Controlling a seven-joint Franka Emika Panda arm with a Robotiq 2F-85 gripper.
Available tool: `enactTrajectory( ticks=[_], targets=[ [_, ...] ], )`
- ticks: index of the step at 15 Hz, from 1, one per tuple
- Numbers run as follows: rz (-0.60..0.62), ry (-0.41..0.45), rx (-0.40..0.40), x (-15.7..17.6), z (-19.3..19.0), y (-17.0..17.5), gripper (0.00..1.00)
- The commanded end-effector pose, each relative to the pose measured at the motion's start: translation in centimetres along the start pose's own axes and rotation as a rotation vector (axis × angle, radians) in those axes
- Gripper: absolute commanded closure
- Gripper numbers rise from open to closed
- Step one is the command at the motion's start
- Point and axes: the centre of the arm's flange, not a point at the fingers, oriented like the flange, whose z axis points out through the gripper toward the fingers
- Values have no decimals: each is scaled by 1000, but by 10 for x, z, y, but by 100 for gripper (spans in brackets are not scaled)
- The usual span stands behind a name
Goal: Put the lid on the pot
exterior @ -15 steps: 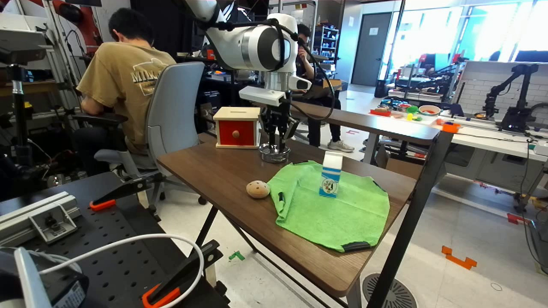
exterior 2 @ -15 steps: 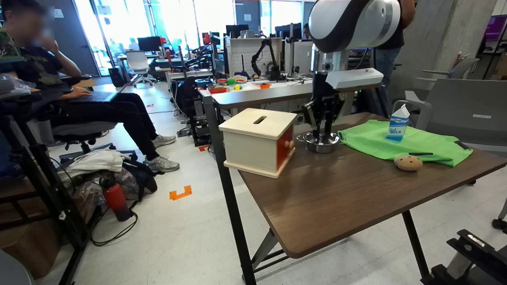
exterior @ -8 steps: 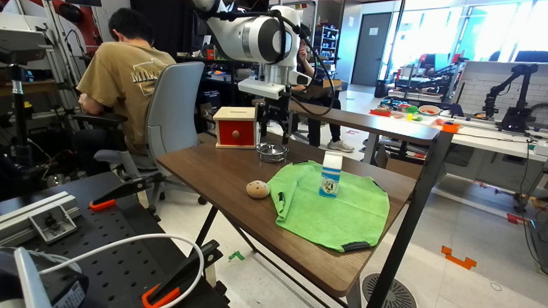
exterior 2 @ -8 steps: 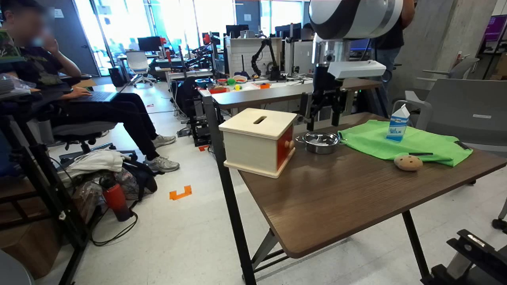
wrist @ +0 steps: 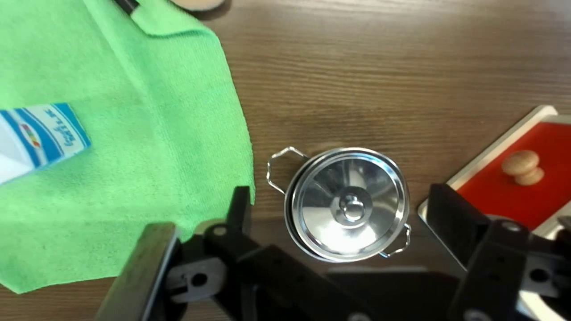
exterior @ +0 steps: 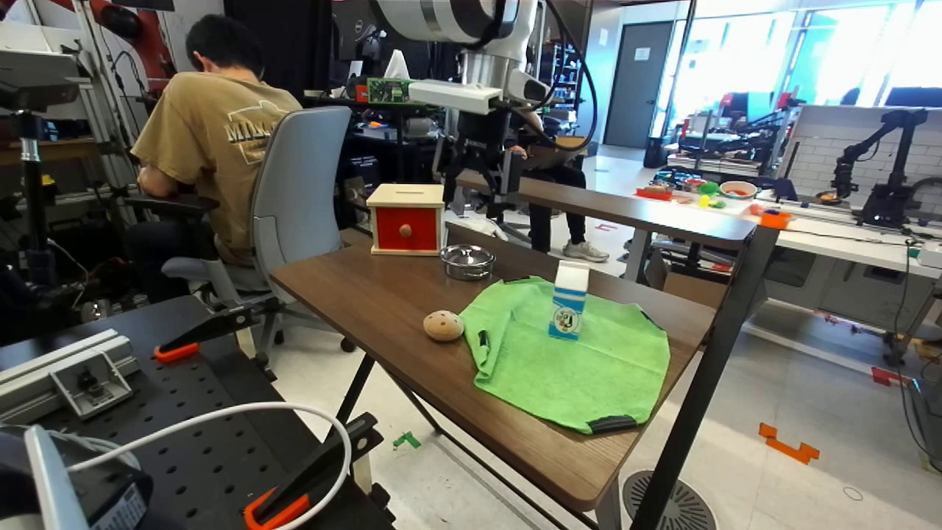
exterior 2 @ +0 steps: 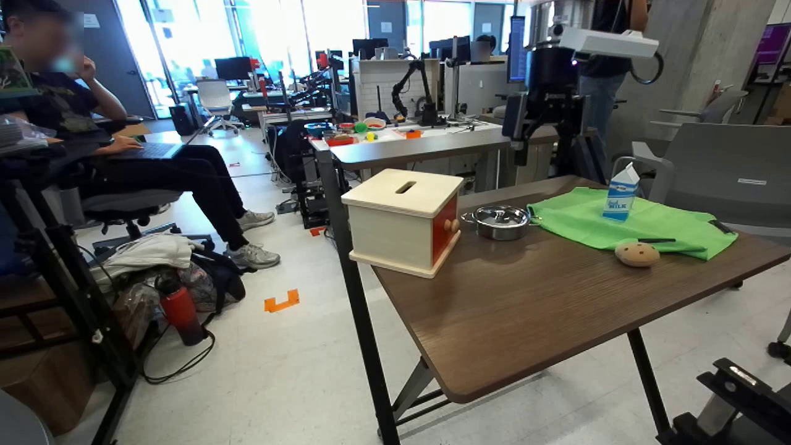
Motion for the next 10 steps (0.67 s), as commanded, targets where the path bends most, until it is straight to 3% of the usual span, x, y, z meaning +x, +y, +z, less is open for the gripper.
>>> enactTrajectory(
  ticks=[1,5,8,9,10],
  targets=[
    [-32,-33,15,-77,-41,17,0],
    [-44,11,-12,-125,-90,31,0],
    [-36,-29,-68,-164,-133,41,0],
    [-21,-10,-39,-120,-103,36,0],
    [-21,-17,-51,-133,-117,39,0]
  ],
)
